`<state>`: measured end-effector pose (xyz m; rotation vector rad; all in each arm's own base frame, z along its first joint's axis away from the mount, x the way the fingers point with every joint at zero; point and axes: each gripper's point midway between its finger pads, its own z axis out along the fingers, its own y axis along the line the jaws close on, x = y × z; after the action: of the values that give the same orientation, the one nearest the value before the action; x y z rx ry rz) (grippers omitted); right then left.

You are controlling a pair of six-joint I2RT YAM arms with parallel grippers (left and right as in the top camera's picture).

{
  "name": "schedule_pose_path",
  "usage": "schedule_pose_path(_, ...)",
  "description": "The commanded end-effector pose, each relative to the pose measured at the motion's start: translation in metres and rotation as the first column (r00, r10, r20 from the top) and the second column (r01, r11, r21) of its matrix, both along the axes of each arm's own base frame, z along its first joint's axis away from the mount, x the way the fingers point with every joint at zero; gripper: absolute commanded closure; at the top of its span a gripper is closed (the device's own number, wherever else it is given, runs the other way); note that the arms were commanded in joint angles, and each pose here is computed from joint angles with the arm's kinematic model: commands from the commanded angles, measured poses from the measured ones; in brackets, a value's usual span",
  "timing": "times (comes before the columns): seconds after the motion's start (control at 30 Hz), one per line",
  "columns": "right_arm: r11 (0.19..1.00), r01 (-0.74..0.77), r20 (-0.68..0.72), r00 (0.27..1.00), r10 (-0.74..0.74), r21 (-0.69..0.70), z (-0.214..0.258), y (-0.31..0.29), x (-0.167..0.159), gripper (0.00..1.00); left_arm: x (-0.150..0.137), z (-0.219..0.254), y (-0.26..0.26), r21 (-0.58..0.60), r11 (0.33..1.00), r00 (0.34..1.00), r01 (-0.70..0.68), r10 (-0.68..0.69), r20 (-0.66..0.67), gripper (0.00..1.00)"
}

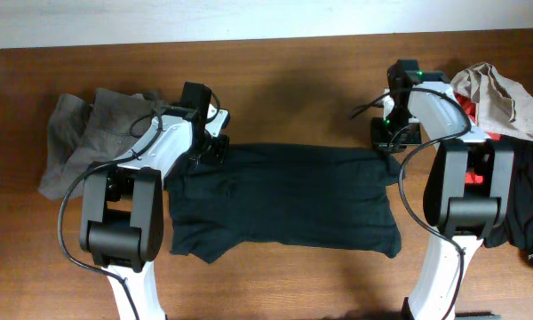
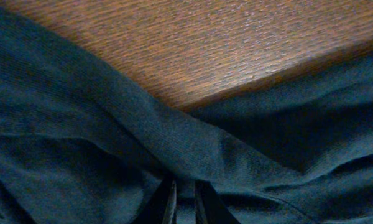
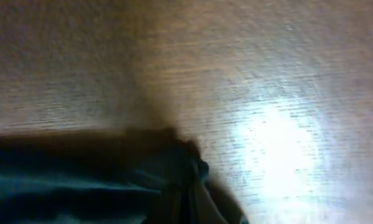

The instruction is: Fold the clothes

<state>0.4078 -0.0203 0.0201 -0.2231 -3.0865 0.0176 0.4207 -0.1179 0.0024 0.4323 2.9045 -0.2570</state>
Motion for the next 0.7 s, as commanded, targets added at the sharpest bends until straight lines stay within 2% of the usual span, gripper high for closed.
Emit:
schedule_pose_path(0.0,0.971,0.241,-0.011,0.970,-0.241,-0.010,0.010,-0.007,0.002,0.96,-0.003,-0.012,0.007,0.035,0.999,1.000,0.011,-0.010,-0.024,0.88)
schedule_pose_path(0.1,0.909,0.416,-0.058,0.908,-0.416,-0.009,0.015,-0.016,-0.009,0.96,-0.003,-0.012,0.007,0.035,0.999,1.000,0.011,-0.010,-0.024,0.88)
schedule_pose_path(0.23,0.827,0.560,-0.124,0.825,-0.551,0.050,0.017,-0.029,-0.019,0.96,-0.003,-0.012,0.007,0.035,0.999,1.000,0.011,-0.010,-0.024,0.88)
schedule_pose_path(0.3,0.792,0.608,-0.136,0.790,-0.598,0.055,0.017,-0.038,-0.021,0.95,-0.003,-0.012,0.007,0.035,0.999,1.000,0.011,-0.010,-0.024,0.89)
schedule_pose_path(0.43,0.775,0.629,-0.134,0.774,-0.618,0.059,0.017,-0.048,-0.022,0.93,-0.002,-0.012,0.007,0.035,0.999,1.000,0.011,-0.010,-0.023,0.89)
schedule_pose_path(0.5,0.808,0.583,-0.113,0.811,-0.573,0.085,0.016,-0.049,-0.016,0.81,-0.002,-0.012,0.007,0.035,0.999,1.000,0.011,-0.010,-0.023,0.89)
schedule_pose_path(0.57,0.843,0.525,-0.105,0.851,-0.515,0.118,0.017,-0.045,-0.013,0.61,-0.002,-0.012,0.007,0.035,0.999,1.000,0.011,-0.010,-0.023,0.89)
schedule_pose_path(0.67,0.869,0.477,-0.099,0.879,-0.467,0.135,0.017,-0.044,-0.012,0.43,-0.002,-0.012,0.007,0.035,0.999,1.000,0.010,-0.010,-0.021,0.89)
